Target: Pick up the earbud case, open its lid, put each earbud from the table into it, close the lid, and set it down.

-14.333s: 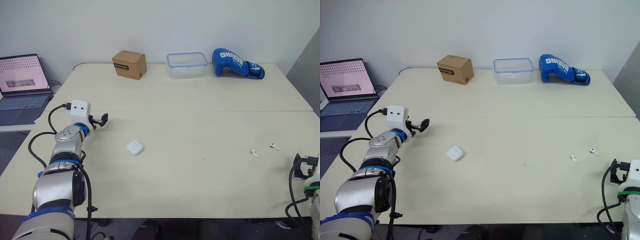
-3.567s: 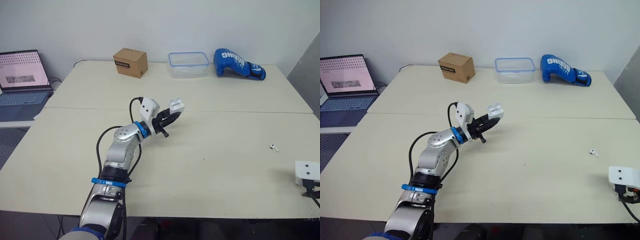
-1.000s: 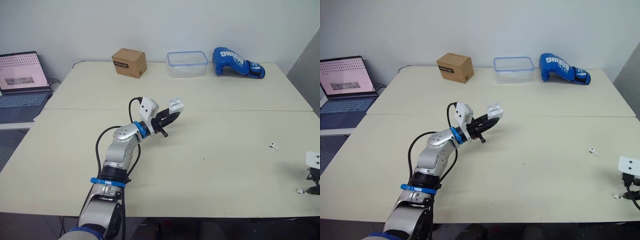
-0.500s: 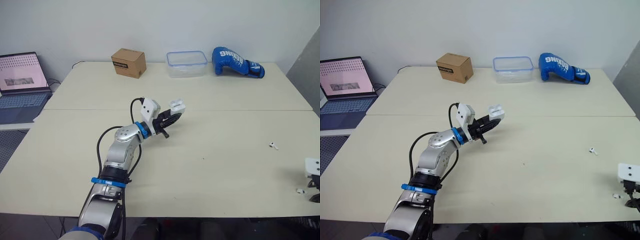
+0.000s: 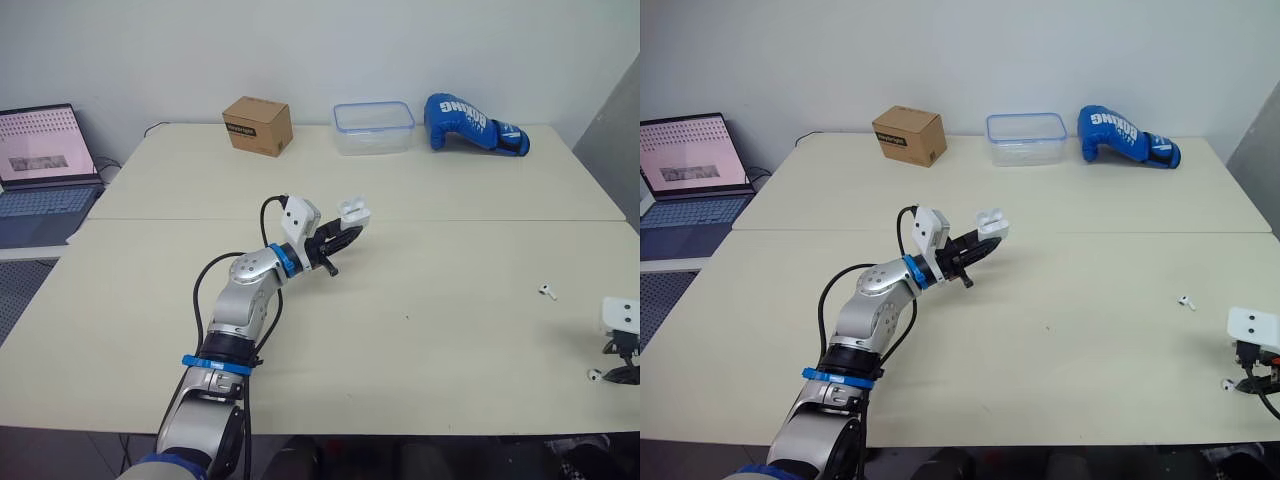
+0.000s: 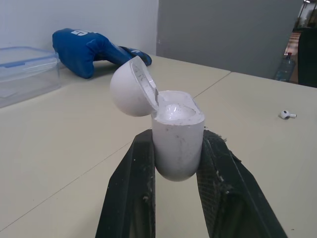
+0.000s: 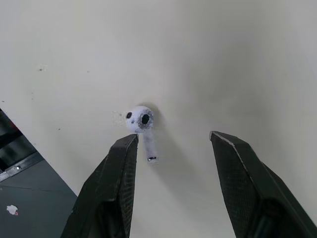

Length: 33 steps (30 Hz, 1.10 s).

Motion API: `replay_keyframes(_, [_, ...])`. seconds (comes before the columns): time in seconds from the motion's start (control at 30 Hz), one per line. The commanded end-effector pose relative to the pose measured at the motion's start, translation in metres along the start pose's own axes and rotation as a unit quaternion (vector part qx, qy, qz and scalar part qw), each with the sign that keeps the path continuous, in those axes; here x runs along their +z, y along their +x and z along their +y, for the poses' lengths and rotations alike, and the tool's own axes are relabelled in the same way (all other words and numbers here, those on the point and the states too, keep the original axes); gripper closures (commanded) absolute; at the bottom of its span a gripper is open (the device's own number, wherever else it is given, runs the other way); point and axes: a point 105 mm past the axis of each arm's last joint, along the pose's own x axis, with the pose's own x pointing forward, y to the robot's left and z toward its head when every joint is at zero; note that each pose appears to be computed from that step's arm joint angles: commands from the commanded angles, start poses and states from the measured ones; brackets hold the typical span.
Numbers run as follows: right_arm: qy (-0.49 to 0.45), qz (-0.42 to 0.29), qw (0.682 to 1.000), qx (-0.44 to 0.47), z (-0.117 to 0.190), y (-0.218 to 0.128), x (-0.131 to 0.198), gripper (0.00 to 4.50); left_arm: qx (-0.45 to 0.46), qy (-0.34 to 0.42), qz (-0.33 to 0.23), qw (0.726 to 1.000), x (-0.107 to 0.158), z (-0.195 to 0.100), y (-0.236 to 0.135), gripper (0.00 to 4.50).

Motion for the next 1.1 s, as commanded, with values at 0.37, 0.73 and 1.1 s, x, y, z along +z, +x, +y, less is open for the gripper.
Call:
replay_keyframes(0.37, [0.002,-0.004,1.000,-0.012,-0.007,-0.011,0.003,2.10,-0.008,0.010,-0.023,1.000,0.012,-0.003,0.002,3.76])
replay_keyframes(0.73, [-0.042,0.009,0.999,0.021,0.011,-0.007,0.000,2.10,-0.008,0.011,-0.022,1.000,0.012,-0.003,0.002,3.76])
replay_keyframes(1.1, [-0.068,-0.005,0.998,0.016,0.023,0.006,0.003,2.10,-0.006,0.011,-0.023,1.000,0.013,-0.002,0.001,3.76])
